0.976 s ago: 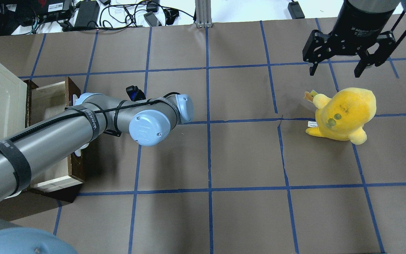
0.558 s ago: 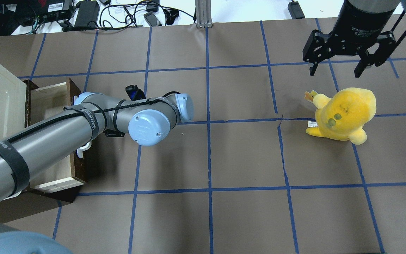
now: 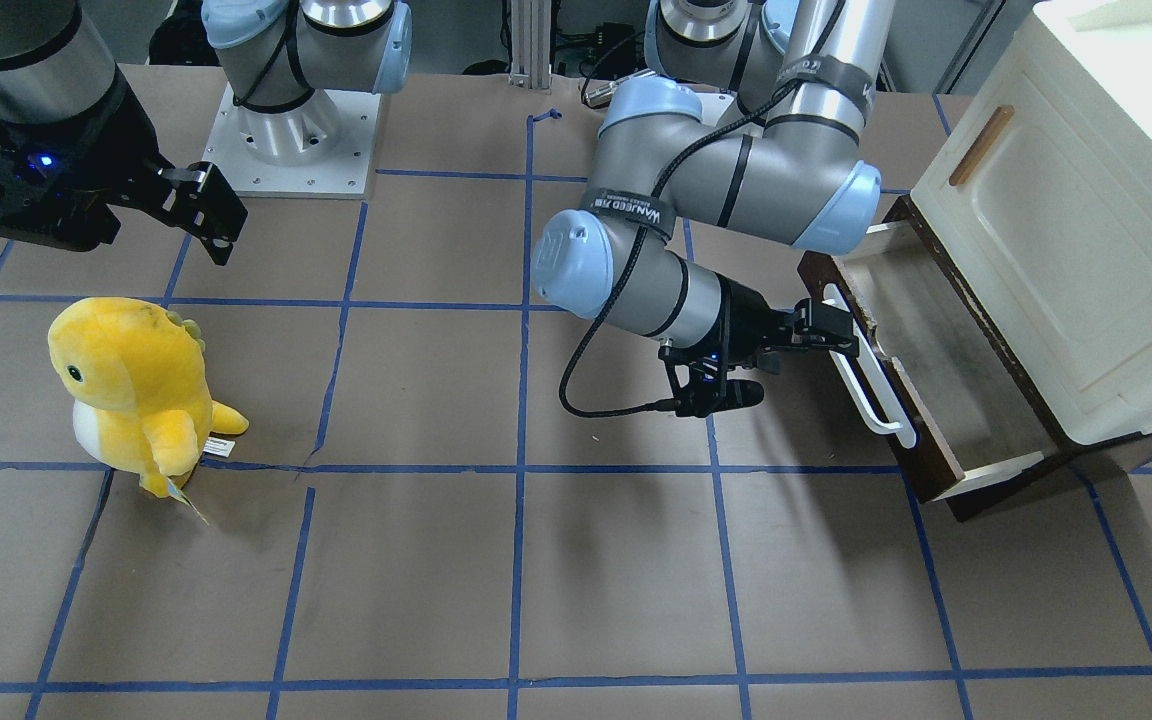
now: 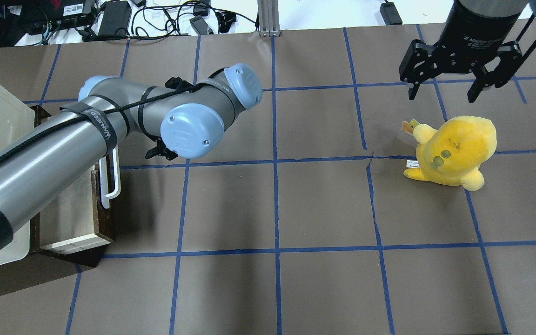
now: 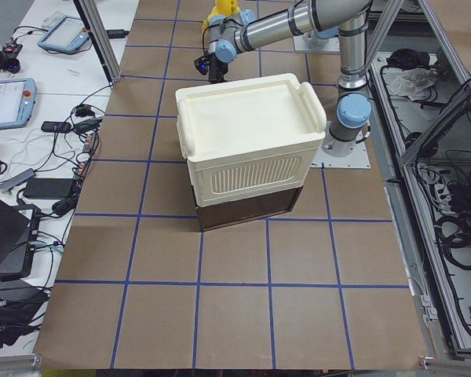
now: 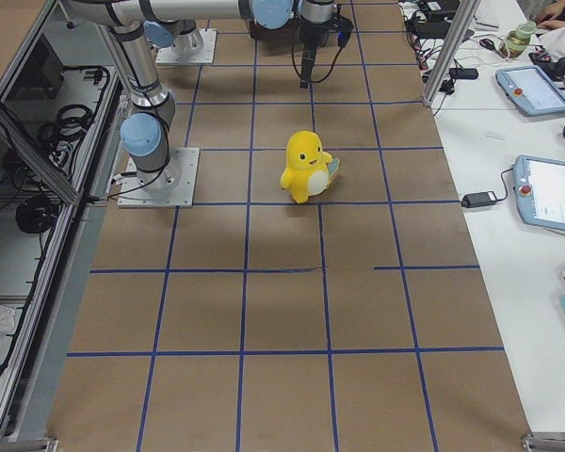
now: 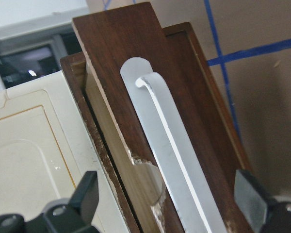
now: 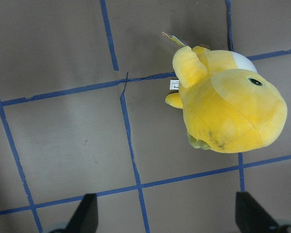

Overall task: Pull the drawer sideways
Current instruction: 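Open the left gripper and lift it away from the handle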

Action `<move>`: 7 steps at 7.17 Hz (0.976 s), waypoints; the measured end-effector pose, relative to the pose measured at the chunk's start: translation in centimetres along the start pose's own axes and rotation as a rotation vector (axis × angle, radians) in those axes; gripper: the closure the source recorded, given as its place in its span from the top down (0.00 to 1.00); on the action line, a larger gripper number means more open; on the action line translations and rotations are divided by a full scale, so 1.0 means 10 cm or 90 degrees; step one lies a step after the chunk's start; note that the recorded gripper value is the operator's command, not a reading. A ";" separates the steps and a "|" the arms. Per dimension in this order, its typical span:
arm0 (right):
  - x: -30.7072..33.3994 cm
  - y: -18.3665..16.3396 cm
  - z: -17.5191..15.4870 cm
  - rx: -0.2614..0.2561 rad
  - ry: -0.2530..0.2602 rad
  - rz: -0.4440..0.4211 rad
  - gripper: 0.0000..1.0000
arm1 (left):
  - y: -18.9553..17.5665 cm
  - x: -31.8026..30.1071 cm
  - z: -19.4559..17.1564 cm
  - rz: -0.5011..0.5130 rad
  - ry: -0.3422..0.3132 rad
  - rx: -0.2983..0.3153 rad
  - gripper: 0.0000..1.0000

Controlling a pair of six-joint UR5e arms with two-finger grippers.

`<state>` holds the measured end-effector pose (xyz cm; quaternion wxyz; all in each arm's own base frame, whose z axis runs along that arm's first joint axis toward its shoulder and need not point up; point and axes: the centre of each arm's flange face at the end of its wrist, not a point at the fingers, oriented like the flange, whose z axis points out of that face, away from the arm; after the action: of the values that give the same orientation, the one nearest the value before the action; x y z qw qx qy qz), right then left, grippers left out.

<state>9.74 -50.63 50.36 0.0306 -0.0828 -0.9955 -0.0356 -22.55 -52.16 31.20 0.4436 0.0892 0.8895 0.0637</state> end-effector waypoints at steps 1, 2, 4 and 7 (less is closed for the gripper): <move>0.00 0.00 0.00 0.000 0.000 0.000 1.00 | 0.08 -0.27 -0.29 -0.016 0.077 0.016 1.00; 0.01 0.00 0.00 0.000 0.000 0.001 1.00 | 0.23 -0.56 -0.53 -0.034 0.158 0.032 1.00; 0.00 0.00 0.00 0.000 0.000 0.000 1.00 | 0.59 -1.10 -0.76 -0.075 0.325 0.043 1.00; 0.00 0.00 0.00 -0.001 0.000 0.000 1.00 | 0.85 -1.72 -0.62 -0.116 0.524 0.043 1.00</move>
<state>9.74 -50.62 50.34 0.0307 -0.0827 -0.9954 -0.0361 -16.48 -47.78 49.86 0.0516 -0.0079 0.9983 0.0253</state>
